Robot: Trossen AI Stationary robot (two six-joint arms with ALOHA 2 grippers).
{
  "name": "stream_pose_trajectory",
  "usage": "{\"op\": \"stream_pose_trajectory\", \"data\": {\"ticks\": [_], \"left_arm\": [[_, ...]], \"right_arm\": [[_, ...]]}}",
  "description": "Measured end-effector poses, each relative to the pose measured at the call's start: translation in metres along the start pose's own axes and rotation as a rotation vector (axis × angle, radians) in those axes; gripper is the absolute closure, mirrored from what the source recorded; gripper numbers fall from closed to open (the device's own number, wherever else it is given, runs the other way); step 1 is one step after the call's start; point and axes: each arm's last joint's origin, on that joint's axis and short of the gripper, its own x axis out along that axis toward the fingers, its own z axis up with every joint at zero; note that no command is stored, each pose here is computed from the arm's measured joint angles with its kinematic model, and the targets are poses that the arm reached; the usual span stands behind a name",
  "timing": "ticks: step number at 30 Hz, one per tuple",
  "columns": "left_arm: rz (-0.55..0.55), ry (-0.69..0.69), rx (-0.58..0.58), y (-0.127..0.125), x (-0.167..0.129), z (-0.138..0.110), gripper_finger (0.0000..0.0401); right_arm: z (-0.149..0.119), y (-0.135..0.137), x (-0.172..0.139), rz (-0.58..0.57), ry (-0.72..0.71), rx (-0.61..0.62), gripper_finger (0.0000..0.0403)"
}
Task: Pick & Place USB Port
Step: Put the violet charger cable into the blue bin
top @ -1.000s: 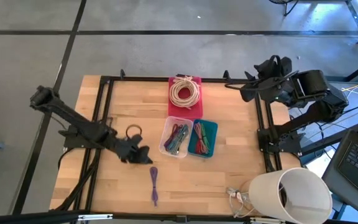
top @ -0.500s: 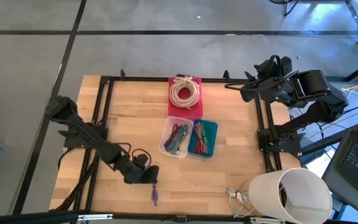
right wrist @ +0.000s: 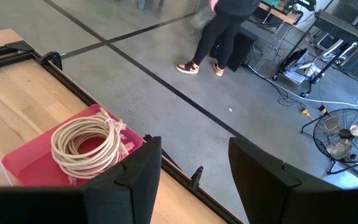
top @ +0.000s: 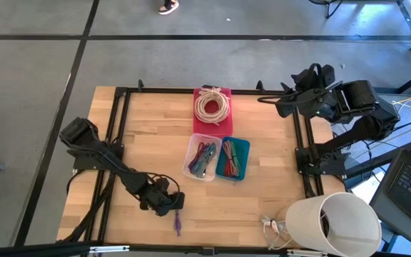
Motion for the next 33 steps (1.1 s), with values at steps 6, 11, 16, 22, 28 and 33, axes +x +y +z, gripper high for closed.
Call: {"op": "stream_pose_trajectory", "data": {"ticks": [6, 11, 16, 22, 28, 33], "left_arm": [[0.004, -0.008, 0.028, -0.003, 0.012, 0.006, 0.0233], [0.002, -0.008, 0.072, -0.006, 0.020, 0.011, 0.0233], [0.028, 0.009, 0.122, -0.006, 0.029, 0.013, 0.0240], [0.042, -0.004, 0.198, -0.004, 0.032, 0.015, 0.0333], [-0.022, -0.148, 0.226, -0.005, 0.014, 0.018, 0.0392], [-0.116, -0.220, 0.204, -0.002, -0.048, 0.012, 0.0395]], "right_arm": [[0.000, 0.000, 0.000, 0.000, 0.000, 0.000, 0.0212], [0.000, 0.000, 0.000, 0.000, 0.000, 0.003, 0.0212], [0.000, 0.000, 0.000, 0.000, 0.000, 0.003, 0.0212], [0.000, 0.000, 0.000, 0.000, 0.000, 0.003, 0.0212], [0.000, 0.000, 0.000, 0.000, 0.000, 0.002, 0.0212], [0.000, 0.001, 0.000, 0.019, 0.011, -0.003, 0.0212]]}}
